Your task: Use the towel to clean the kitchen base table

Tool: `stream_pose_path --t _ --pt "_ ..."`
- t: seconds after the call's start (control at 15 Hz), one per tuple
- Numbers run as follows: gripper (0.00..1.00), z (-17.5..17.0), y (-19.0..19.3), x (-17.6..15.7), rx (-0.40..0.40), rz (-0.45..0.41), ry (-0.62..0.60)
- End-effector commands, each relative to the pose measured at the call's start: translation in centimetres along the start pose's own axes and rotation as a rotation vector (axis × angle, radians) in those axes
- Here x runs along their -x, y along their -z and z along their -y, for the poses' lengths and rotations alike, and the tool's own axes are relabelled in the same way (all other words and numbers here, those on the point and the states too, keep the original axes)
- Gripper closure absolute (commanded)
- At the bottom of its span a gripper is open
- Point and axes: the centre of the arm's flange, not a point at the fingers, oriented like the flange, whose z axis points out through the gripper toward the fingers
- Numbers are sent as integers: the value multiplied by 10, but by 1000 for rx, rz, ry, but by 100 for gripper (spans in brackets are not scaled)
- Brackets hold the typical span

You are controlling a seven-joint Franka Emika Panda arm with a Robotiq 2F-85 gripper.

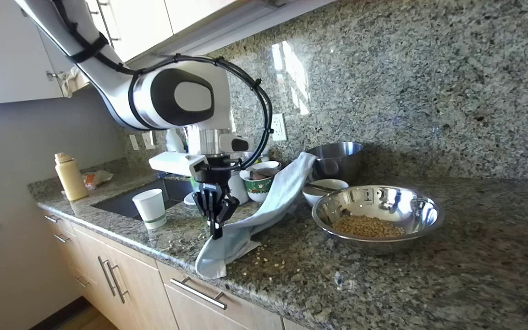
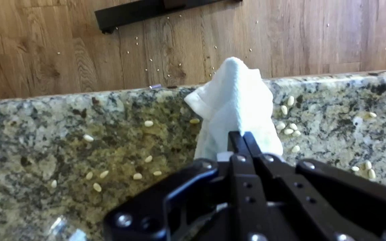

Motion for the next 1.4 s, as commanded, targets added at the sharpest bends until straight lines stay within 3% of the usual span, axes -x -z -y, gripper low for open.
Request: stream_pose_path --t 0.0,0.33,0.73,0.93,1.33 --pt "100 -29 -28 11 3 26 -89" --pt "100 -85 -50 32 9 46 -278" --pt "100 -118 -36 33 -19 -67 -530" --pt "100 -94 -14 21 -15 -125 -477" --pt "100 55 27 3 -43 -189 -100"
